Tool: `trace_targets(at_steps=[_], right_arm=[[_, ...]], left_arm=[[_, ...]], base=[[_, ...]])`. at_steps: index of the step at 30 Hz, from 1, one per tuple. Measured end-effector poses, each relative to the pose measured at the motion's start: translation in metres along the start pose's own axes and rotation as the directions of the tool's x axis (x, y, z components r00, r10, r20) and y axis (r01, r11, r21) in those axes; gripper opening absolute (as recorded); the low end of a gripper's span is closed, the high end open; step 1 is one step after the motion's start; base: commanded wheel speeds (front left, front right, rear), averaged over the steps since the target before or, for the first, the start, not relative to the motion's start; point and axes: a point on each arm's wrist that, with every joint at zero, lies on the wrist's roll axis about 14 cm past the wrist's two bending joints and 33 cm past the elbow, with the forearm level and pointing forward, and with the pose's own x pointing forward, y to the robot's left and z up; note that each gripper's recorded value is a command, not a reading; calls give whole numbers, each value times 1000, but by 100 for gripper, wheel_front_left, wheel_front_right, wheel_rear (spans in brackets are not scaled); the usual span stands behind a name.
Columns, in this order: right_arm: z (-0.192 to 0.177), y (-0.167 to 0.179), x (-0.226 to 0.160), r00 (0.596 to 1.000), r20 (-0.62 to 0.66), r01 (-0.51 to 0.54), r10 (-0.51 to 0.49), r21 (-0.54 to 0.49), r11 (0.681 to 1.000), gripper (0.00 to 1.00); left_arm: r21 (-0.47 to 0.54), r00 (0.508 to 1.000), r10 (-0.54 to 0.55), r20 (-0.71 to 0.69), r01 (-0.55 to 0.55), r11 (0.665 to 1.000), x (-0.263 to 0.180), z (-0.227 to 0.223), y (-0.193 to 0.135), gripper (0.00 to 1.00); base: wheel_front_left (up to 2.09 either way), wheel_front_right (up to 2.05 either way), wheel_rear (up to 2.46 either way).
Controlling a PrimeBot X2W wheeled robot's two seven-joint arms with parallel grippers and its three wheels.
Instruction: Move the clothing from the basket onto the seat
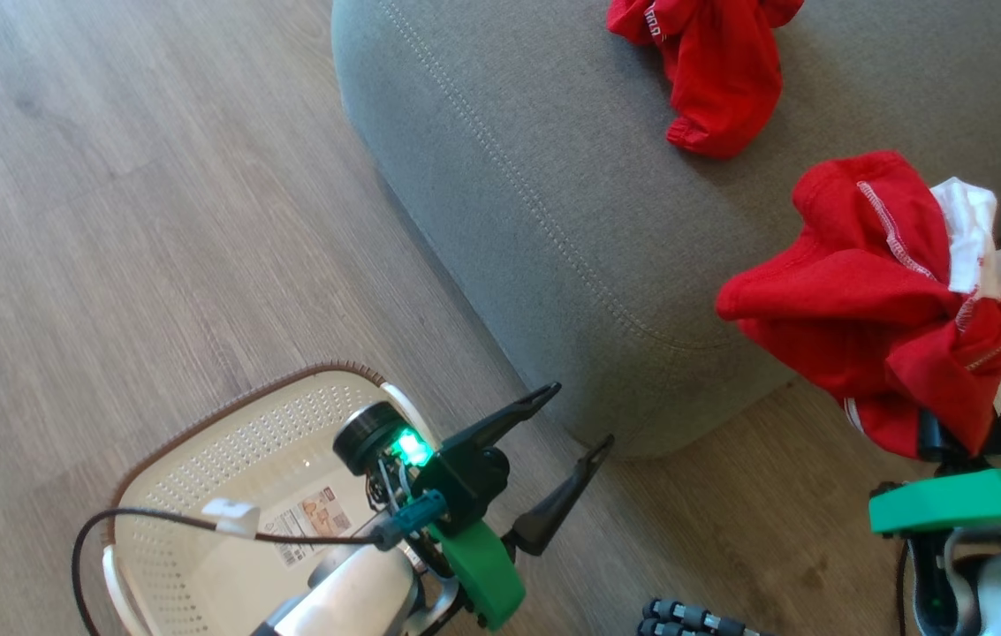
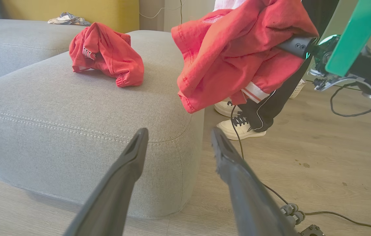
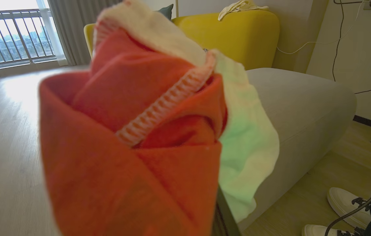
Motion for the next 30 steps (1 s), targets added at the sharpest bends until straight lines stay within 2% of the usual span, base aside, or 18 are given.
trace_targets(at_steps=[5, 9, 16, 22, 30], right_arm=[[-1, 11, 5, 1000, -2, -31, 31, -8, 999, 0], [8, 26, 21, 997, 25, -73, 75, -63, 995, 0], [49, 59, 75, 977, 147, -132, 155, -158, 979, 0], [92, 86, 128, 939, 257, -166, 228, -243, 956, 0], [124, 109, 185, 904, 315, -188, 291, -320, 929, 0]], left_arm=[[-8, 1000, 15, -2, -15, 1000, -1, -2, 5, 100], [-18, 999, 37, -7, -37, 999, -4, -8, 16, 100], [-31, 997, 63, -33, -64, 997, -12, -28, 39, 100], [-45, 995, 81, -52, -84, 995, -18, -49, 61, 100], [-69, 993, 98, -69, -103, 992, -27, -68, 77, 100]], base=[[0, 0, 0], [0, 0, 0], [0, 0, 0], [0, 0, 0], [0, 0, 0]])
